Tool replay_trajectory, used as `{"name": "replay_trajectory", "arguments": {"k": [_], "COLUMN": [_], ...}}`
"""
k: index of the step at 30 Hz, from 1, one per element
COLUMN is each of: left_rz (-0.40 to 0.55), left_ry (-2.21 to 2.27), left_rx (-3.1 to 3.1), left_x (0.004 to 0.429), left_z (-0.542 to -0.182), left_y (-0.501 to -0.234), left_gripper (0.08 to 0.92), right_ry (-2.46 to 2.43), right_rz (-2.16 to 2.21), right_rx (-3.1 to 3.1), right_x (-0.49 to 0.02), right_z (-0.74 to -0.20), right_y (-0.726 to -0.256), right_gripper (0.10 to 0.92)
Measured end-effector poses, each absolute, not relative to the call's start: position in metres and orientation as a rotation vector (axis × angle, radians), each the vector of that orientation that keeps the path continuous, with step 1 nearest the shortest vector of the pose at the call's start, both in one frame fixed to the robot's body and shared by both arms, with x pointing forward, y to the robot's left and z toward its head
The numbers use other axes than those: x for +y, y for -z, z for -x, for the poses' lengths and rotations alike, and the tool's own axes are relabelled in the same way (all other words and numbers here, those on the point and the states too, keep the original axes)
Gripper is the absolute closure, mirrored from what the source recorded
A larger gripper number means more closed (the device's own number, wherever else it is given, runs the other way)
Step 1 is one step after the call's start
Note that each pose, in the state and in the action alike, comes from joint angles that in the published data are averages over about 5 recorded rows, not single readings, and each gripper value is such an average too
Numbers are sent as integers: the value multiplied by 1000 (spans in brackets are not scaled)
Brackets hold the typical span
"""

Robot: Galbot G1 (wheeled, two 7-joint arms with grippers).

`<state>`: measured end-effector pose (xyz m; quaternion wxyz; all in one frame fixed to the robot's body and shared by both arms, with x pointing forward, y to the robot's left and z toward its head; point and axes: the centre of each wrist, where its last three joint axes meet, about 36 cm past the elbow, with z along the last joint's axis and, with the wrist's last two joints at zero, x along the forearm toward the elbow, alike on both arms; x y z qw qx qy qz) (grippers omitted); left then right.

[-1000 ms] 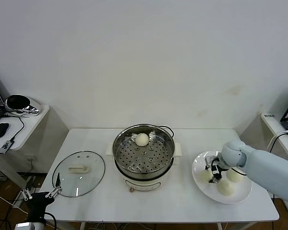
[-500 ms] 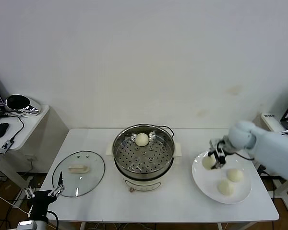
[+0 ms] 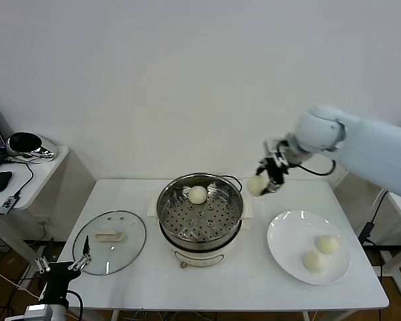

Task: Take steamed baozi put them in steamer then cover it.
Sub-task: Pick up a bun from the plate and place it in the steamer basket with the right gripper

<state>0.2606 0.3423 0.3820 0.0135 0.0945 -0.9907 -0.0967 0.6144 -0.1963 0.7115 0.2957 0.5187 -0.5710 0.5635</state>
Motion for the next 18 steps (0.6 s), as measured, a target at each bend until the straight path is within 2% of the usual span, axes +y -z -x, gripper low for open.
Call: {"name": "replay_trajectory", "arguments": {"k": [5, 10, 18], "left_rz": [-310, -322, -328], "left_ry": [305, 312, 298], "left_rx": [-3087, -3092, -3101], "left_x": [346, 350, 347], "left_z": [-260, -260, -259], "left_y": [-383, -386, -386], "left_gripper": [177, 177, 177], "right_ry": [-1492, -1471, -1437], "right_rz": [-1423, -1441, -1439], "right_rx": [-1499, -1465, -1416], "right_x": [-135, -80, -20], "right_z": [-621, -626, -626], "right_y": [-711, -690, -654], "right_gripper": [412, 411, 411]}}
